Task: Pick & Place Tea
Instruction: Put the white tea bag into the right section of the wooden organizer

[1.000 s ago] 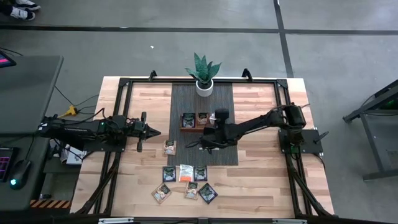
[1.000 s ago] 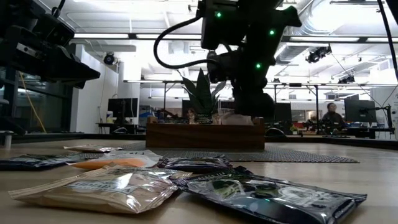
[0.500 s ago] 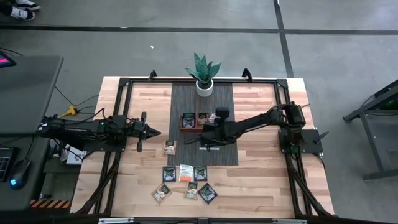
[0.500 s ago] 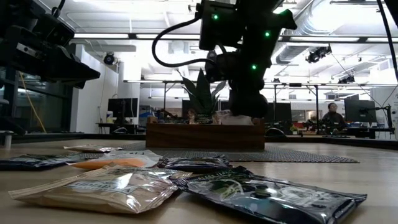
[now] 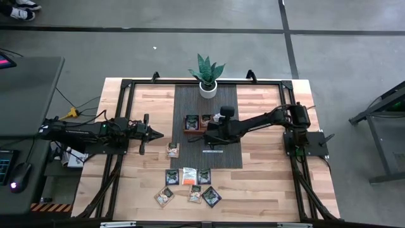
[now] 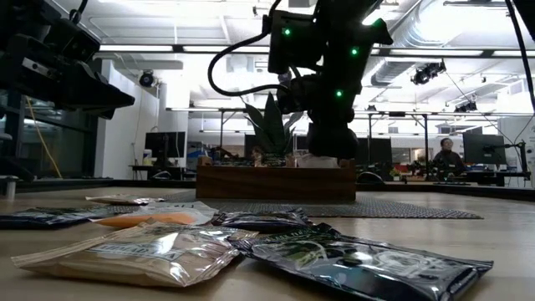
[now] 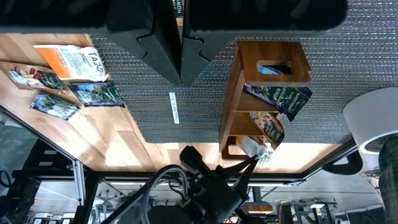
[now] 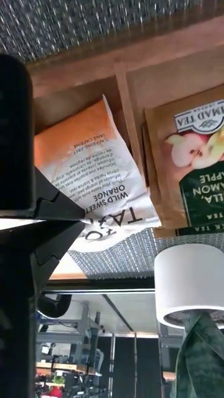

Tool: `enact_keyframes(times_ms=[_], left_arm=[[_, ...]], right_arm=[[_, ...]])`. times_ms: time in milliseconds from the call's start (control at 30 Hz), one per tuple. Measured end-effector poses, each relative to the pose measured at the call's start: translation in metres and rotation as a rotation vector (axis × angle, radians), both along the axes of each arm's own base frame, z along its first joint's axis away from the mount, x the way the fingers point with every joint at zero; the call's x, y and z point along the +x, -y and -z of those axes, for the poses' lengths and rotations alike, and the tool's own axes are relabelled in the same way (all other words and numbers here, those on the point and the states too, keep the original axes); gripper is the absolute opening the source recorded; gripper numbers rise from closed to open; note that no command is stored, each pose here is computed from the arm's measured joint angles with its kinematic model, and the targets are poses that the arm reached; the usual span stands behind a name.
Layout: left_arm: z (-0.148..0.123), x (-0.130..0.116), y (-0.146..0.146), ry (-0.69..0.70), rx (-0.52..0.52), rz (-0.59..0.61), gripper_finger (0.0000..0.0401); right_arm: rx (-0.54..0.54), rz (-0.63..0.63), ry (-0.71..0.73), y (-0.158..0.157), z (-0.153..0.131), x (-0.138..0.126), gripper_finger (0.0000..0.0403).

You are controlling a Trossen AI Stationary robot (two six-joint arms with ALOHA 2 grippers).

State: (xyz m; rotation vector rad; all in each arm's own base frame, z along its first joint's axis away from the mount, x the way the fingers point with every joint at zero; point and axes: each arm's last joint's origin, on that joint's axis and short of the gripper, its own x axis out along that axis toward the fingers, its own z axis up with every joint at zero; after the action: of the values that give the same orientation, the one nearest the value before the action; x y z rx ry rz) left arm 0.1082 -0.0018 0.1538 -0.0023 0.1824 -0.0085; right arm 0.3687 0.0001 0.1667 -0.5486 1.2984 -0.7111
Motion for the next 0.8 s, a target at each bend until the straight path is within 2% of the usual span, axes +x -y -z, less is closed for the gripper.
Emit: enact_keyframes(times_ms=[200,800], left_arm=[[0.0,0.0,0.0,0.0,0.0,0.0,0.0001],[0.0,0.0,0.0,0.0,0.0,0.0,0.0001]], right_arm=[[-0.034,0.016,-0.017,0.006,-0.001,-0.002,0.0001],[-0.021,0.012,0.032,-0.005,-0.001,0.0,0.0001]])
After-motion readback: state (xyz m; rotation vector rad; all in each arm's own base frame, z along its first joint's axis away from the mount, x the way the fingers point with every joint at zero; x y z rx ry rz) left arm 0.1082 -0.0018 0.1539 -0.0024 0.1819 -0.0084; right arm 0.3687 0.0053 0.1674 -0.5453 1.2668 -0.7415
